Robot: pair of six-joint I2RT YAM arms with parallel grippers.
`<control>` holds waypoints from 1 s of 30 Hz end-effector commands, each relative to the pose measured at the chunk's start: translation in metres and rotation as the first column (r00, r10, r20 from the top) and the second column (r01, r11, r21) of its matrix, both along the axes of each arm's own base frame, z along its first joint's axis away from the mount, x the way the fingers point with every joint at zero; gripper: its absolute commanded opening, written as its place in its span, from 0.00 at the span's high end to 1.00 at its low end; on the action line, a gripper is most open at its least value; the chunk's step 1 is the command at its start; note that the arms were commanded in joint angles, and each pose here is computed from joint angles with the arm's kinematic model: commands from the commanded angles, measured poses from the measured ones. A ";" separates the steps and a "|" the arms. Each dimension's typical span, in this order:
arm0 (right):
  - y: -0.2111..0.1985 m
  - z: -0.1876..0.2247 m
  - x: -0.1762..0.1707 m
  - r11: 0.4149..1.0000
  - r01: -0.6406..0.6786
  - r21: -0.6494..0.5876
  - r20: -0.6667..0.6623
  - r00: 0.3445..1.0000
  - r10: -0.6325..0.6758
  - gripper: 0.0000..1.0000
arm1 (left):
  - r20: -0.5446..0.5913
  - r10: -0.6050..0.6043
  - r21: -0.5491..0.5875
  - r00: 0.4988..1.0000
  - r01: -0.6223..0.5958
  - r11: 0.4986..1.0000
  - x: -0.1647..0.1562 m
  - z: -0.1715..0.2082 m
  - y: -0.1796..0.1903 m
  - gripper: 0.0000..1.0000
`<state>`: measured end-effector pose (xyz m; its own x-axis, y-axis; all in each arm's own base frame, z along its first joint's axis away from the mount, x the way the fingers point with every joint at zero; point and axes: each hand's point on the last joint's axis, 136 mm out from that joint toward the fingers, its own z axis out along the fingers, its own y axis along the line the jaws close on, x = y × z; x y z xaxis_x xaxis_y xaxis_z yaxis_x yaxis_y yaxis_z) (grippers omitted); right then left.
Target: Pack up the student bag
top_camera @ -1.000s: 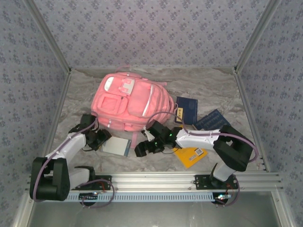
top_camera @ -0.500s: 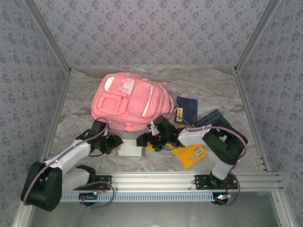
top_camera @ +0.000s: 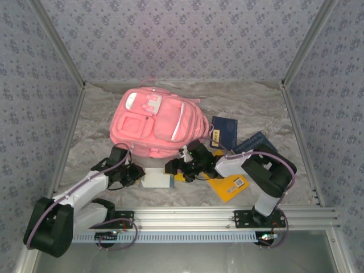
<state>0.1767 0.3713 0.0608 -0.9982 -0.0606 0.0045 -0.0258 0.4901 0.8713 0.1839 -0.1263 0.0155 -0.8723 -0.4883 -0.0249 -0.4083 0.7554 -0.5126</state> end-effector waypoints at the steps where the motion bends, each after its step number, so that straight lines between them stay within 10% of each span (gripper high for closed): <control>1: 0.023 0.025 -0.020 0.986 -0.083 0.144 -0.023 0.996 0.087 0.19 | -0.056 -0.103 -0.091 0.993 0.098 0.991 -0.021 -0.011 -0.024 0.81; 18: 0.032 0.056 -0.025 0.961 -0.075 0.266 -0.006 0.997 0.080 0.28 | -0.061 -0.125 -0.068 0.990 0.121 0.990 -0.032 -0.019 -0.019 0.87; 30: 0.014 0.046 -0.025 0.991 -0.069 0.118 0.040 0.997 0.064 0.29 | -0.071 -0.124 -0.034 0.990 0.122 0.992 -0.038 -0.025 -0.012 0.89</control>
